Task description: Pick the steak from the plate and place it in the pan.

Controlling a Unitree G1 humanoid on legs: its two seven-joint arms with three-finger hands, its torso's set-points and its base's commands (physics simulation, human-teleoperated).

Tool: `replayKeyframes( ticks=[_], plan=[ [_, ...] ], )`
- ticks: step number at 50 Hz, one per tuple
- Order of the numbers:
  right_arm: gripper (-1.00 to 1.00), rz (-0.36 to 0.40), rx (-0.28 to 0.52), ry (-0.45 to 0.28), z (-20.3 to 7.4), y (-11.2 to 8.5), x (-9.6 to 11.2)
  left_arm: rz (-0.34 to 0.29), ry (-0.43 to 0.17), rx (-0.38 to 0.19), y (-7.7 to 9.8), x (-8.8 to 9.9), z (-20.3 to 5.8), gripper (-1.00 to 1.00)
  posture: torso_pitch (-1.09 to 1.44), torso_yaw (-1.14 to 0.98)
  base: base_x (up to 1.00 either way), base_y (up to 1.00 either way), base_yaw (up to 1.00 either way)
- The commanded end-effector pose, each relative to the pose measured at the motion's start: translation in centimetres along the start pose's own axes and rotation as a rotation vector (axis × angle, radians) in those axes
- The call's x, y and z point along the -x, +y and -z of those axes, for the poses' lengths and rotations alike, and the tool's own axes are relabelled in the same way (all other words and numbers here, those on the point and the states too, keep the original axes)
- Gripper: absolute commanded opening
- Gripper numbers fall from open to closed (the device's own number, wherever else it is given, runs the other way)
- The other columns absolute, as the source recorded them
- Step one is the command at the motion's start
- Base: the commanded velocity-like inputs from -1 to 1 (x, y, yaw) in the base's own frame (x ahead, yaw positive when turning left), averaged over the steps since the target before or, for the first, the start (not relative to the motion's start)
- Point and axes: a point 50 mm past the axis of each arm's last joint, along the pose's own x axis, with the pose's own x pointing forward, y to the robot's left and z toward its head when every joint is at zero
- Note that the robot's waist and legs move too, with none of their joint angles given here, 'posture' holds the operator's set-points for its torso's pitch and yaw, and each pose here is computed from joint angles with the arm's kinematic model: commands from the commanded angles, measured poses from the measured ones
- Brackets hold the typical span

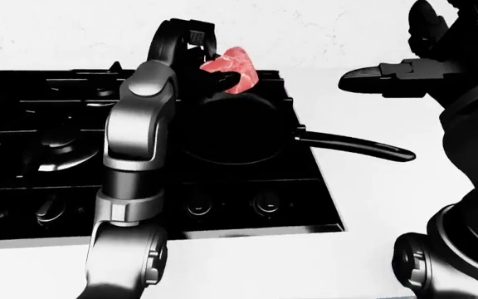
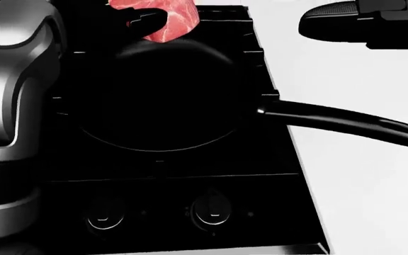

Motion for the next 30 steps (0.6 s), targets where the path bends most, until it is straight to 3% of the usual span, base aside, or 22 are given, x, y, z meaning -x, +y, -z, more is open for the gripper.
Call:
replayKeyframes(
  ticks=[1,17,30],
  plan=[
    [1.0,0.025,-0.006,-0.069,-1.2,-0.4,0.1,0.007,-0.128,-0.014,0.0,0.5,-3.0,-1.0,0.0,0.0,0.0,0.0,0.0],
    [1.0,0.023,-0.004,-0.069,-1.2,-0.5,0.2,0.029,-0.098,-0.075,0.6,1.0,-1.7,-1.0,0.0,0.0,0.0,0.0,0.0],
    [1.0,0.021,-0.002,-0.072,-1.3,-0.5,0.2,0.057,-0.062,-0.089,-0.4,1.2,0.6,-1.0,0.0,0.0,0.0,0.0,0.0]
  ],
)
